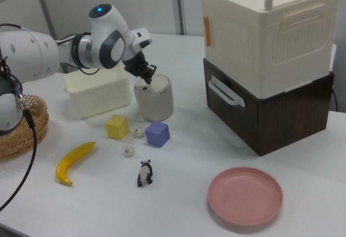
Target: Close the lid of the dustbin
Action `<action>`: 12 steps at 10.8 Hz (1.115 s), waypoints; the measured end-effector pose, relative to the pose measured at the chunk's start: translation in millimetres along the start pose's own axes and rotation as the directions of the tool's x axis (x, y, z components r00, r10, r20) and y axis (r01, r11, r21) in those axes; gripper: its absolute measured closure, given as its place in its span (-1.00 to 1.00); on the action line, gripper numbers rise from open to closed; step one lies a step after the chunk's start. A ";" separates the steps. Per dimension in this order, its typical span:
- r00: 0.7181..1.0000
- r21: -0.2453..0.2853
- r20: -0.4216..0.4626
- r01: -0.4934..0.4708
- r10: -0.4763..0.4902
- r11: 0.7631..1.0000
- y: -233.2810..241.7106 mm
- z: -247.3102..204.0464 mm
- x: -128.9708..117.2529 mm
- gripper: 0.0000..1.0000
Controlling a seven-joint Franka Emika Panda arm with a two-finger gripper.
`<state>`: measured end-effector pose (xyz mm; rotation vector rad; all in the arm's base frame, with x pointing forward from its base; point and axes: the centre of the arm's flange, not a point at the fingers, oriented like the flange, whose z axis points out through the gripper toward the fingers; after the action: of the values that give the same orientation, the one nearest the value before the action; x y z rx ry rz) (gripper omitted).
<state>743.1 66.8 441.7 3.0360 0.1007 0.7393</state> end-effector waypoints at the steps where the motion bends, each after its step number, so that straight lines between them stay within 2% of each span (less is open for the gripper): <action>1: 1.000 -0.001 0.018 -0.001 0.001 1.000 0.6 -8.2 0.6 0.98; 3: 0.998 -0.004 0.065 -0.002 0.002 1.000 1.5 -34.9 1.2 0.98; 5: 0.987 -0.007 0.158 0.000 0.001 1.000 0.8 -64.7 -5.0 0.98; 9: 0.931 -0.014 0.366 0.010 -0.005 1.000 -2.7 -129.4 -29.8 0.89; 10: 0.916 -0.016 0.400 0.012 -0.005 1.000 -2.4 -143.2 -35.5 0.77; 11: 0.903 -0.016 0.429 0.013 -0.005 1.000 -2.4 -154.2 -41.0 0.54; 12: 0.897 -0.014 0.443 0.019 -0.011 1.000 -5.5 -160.6 -45.0 0.47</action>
<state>629.1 69.3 563.4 3.0893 0.1085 0.0305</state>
